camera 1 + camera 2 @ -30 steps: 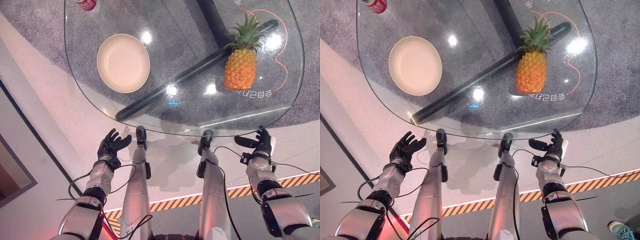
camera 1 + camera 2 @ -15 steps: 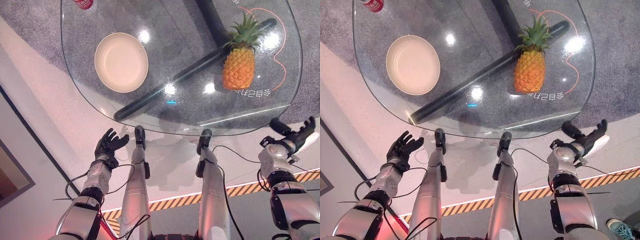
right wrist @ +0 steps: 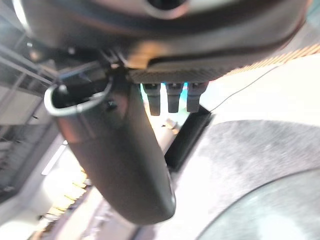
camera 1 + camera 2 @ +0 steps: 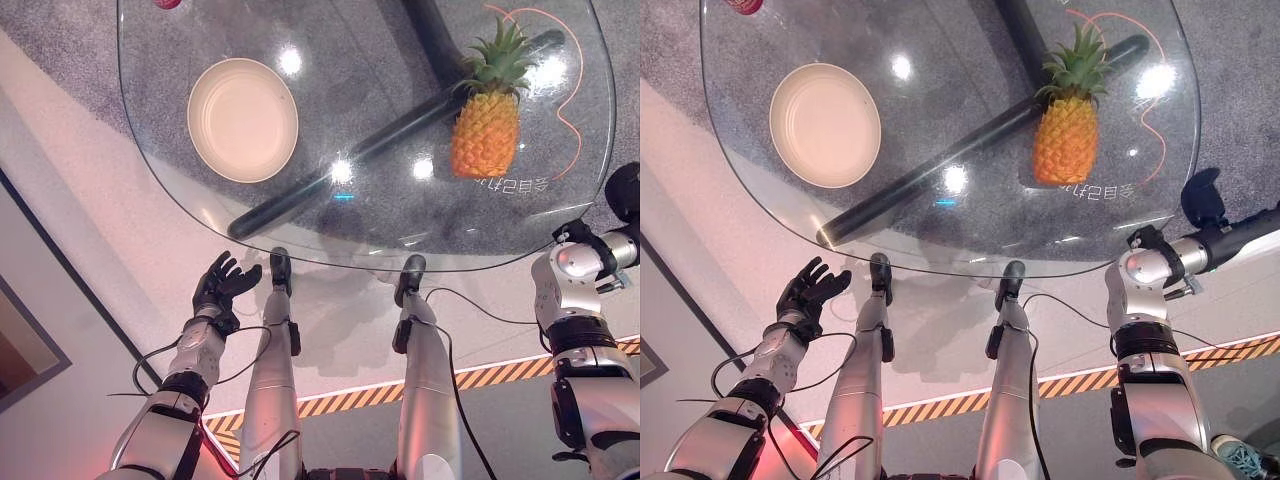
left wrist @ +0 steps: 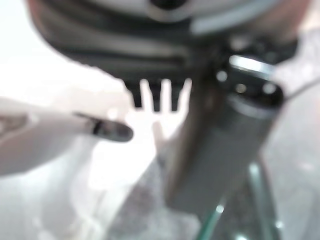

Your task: Pick up the fruit to the plate

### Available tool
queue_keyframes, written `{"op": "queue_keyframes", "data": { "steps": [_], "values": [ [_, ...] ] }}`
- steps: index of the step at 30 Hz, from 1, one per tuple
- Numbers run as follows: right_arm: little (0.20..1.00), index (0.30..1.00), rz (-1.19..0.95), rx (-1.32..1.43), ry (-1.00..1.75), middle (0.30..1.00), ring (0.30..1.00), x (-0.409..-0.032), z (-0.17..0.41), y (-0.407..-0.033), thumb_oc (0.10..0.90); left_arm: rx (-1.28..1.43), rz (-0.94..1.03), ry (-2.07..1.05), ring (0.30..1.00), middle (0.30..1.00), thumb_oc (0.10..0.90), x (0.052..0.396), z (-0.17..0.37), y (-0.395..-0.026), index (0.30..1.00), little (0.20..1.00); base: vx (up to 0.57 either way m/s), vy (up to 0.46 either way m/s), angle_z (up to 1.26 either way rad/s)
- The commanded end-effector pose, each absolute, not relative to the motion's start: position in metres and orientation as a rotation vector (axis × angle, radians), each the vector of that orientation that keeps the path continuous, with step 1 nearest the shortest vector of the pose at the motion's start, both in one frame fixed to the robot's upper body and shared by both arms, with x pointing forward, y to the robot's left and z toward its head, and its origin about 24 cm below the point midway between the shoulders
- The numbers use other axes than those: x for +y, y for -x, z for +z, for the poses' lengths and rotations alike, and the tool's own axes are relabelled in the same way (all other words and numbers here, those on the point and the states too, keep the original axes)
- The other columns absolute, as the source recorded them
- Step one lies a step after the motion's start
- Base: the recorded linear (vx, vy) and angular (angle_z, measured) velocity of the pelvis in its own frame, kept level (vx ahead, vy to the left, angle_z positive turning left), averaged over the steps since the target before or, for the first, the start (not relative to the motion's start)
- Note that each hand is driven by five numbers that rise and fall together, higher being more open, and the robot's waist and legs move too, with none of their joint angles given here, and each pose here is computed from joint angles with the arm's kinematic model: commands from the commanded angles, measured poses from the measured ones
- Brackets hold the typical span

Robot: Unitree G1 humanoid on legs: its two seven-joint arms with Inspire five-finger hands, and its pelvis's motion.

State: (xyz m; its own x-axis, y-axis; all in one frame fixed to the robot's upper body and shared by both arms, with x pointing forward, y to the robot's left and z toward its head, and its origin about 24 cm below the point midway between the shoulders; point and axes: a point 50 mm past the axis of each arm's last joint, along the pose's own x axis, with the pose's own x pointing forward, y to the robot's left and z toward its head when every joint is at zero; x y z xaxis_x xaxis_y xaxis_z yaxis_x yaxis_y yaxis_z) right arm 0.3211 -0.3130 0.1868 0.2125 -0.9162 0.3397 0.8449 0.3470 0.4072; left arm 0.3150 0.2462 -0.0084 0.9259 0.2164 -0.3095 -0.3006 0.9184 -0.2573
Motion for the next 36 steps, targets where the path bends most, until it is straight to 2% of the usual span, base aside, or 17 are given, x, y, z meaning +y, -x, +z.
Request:
{"op": "queue_keyframes", "data": {
  "steps": [1, 8, 12, 19, 36],
  "values": [
    [0.900, 0.900, -1.309, -0.853, -0.047, 0.900, 0.900, -0.330, 0.227, -0.296, 0.800, 0.282, 0.367, 0.304, 0.900, 0.900, 0.800, 0.268, -0.021, -0.294, 0.900, 0.900, 0.01, 0.037, -0.01],
    [0.900, 0.900, -1.152, -0.970, 0.012, 0.900, 0.900, -0.301, 0.246, -0.295, 0.800, 0.277, 0.371, 0.320, 0.900, 0.900, 0.800, 0.267, -0.023, -0.292, 0.900, 0.900, 0.00, 0.014, 0.00],
    [0.900, 0.900, -0.927, -0.945, 0.027, 0.900, 0.900, -0.277, 0.245, -0.301, 0.800, 0.278, 0.369, 0.324, 0.900, 0.900, 0.800, 0.264, -0.026, -0.289, 0.900, 0.900, 0.00, 0.000, 0.00],
    [0.900, 0.900, -0.676, -0.883, 0.067, 0.900, 0.900, -0.247, 0.237, -0.309, 0.800, 0.280, 0.366, 0.322, 0.900, 0.900, 0.800, 0.261, -0.031, -0.285, 0.900, 0.900, 0.00, 0.000, 0.00],
    [0.900, 0.900, -0.523, -0.780, 0.073, 0.900, 0.900, -0.229, 0.222, -0.318, 0.800, 0.288, 0.358, 0.324, 0.900, 0.900, 0.800, 0.256, -0.035, -0.282, 0.900, 0.900, 0.00, 0.000, 0.00]
  ]
}}
